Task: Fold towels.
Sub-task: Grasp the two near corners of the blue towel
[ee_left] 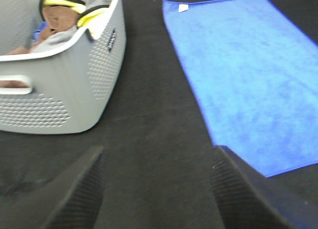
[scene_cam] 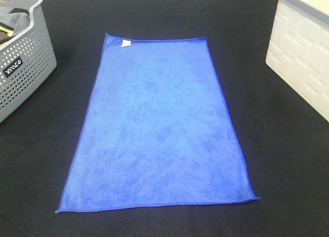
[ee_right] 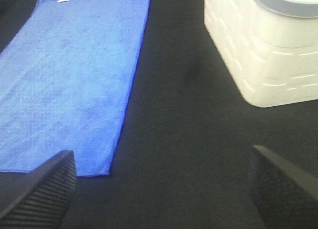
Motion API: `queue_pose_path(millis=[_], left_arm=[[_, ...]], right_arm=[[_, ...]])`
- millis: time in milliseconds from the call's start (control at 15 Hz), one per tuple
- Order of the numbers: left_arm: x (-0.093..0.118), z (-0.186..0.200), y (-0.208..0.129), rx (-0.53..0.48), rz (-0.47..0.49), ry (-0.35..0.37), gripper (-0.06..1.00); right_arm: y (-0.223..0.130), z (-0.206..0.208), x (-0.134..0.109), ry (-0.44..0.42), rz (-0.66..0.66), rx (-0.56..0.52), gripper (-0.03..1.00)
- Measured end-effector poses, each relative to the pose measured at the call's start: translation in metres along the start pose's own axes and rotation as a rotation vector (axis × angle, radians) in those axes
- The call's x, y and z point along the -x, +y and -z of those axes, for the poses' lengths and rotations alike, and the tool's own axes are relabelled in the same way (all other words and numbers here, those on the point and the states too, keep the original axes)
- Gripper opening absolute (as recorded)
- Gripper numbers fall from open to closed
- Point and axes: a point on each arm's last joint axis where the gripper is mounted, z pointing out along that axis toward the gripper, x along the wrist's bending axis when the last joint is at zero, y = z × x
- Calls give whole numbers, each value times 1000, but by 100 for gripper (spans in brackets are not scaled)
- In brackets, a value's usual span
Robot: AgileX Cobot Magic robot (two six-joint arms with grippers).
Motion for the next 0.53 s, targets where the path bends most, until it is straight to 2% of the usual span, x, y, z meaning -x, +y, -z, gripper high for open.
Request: queue_pose_path(millis=[133,200,267,400,533], left_arm=[[5,-14,12,-14,76,-76,60],[8,-25,18,-50,128,-117,60],[11,-43,23,-129,208,-174,60],[13,-66,26,-245,282,-205,60],[10,-95,28,-350,339,-199,60]], right_arm=[[10,-16,-2,44,-49,-73,87],[14,-26,-3,71,-80,-118,87],[20,-44,-6,114,-136,-198,87],[25,-68,-7,150,-200,-303,87],[25,-95,-6,157,-232,-437,87]])
